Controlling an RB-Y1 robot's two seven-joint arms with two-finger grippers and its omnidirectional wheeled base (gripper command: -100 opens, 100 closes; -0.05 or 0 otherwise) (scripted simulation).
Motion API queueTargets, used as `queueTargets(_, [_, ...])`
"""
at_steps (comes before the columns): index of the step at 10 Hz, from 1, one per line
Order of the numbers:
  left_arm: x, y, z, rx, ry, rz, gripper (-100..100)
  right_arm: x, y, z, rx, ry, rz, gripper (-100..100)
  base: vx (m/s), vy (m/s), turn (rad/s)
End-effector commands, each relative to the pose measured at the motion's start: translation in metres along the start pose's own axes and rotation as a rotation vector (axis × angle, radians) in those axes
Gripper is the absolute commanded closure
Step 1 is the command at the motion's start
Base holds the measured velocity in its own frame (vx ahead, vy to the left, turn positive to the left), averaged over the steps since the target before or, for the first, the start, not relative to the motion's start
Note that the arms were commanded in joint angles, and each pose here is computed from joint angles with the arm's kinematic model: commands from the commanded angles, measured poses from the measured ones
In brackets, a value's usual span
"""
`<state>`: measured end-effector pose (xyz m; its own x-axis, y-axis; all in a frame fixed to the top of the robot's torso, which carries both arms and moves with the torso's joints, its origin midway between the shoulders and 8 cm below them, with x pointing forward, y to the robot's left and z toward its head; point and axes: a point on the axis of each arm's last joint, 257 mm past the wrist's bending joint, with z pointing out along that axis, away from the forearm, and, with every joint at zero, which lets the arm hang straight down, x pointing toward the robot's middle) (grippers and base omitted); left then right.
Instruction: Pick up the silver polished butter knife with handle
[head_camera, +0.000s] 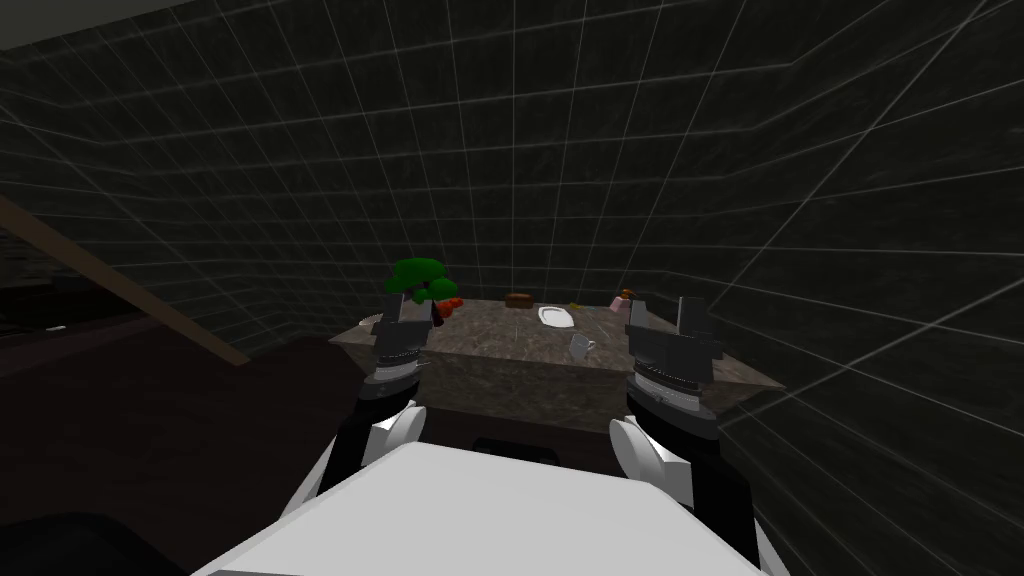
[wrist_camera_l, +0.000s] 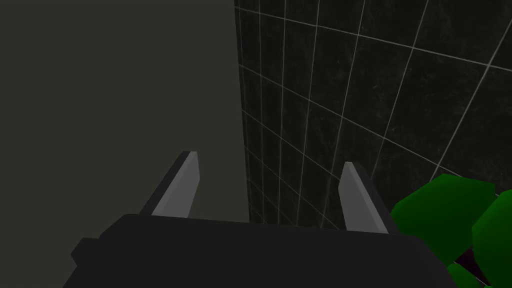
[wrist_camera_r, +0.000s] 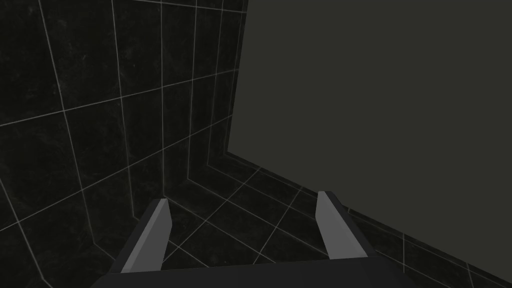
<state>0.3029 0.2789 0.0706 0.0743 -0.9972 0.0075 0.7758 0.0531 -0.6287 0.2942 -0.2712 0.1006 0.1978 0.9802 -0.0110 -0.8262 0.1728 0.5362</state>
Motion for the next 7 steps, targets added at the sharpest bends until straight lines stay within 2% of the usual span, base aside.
queueTargets(1, [0.001,0.012,0.0,-0.034,0.024,-0.016,-100,0.0,0.0,0.0,0.0,0.0,0.0,0,0.002,-0.022,-0.027])
queueTargets(4, [-0.004,0.038,0.001,-0.105,0.035,-0.058,-100,0.0,0.0,0.0,0.0,0.0,0.0,0,0.015,-0.046,-0.028])
queueTargets(7, [-0.015,0.072,0.001,-0.193,0.017,-0.121,-100,0.0,0.0,0.0,0.0,0.0,0.0,0,0.018,-0.063,-0.039])
